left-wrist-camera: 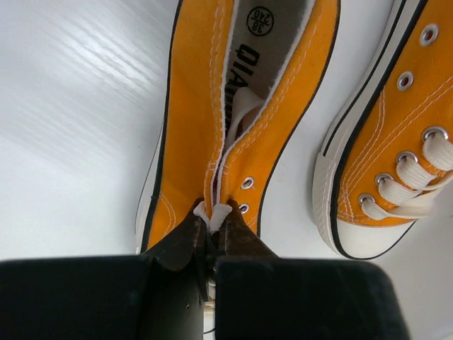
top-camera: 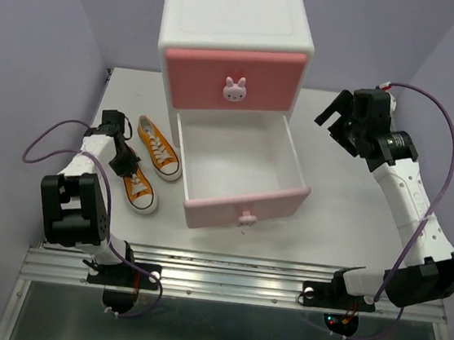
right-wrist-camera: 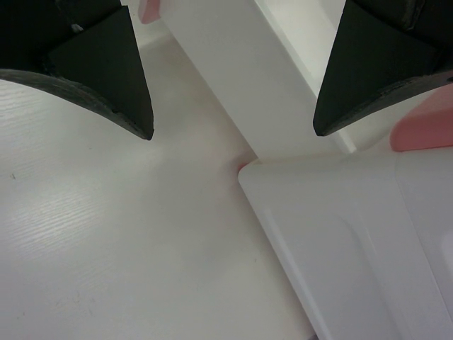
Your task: Place and organize the shoes in the shoe cabinet
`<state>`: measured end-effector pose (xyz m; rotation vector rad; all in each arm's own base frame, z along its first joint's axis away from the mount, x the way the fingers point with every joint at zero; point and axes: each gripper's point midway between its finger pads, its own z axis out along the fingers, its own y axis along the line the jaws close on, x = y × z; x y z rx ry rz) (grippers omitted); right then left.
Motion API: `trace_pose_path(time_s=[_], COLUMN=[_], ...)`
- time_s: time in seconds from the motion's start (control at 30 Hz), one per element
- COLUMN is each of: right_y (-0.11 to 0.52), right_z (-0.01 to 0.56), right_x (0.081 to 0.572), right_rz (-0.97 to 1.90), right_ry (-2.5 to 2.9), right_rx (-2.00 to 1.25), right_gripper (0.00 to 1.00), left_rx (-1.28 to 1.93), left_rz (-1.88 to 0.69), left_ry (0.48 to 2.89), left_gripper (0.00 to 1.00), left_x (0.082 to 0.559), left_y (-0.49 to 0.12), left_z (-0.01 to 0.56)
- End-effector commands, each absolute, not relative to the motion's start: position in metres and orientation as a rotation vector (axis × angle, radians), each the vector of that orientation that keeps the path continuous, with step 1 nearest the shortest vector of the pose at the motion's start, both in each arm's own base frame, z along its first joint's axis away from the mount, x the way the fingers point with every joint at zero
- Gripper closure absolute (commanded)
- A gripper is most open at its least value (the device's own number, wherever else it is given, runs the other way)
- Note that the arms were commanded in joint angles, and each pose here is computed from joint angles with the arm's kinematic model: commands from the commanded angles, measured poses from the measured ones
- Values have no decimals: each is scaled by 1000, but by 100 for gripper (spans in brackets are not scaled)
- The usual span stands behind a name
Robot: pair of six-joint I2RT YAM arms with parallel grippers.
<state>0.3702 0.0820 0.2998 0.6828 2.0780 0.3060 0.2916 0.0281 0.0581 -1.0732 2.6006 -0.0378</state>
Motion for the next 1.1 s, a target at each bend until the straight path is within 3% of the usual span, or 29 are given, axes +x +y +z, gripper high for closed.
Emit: trace_pose_path(time_s=[0.0,0.13,0.3,0.63,0.97,1.07], right_y=[76,75,72,65,71,70], right_z=[329,329,327,321,305,307], right_x=[361,357,353,334,336,336], right_rz=[327,330,326,308,321,308], right_ry=[2012,2008,1996,1991,2040,2041], right_rx=[679,687,685,678,674,650], right_gripper=[0,0,0,0,0,0], left_rx=[-1075,-1105,-968,-723,-459,-491], left_rz=[76,-119,-289,-552,-834,-810], left_ry=[2484,2325,2087,1916,1949,1943], left_gripper=[100,100,100,100,100,100], left_x=[295,306,318,278,264,266], left_y=[50,33,23,-23,-110,-120], left_z=[107,154,257,382,427,425])
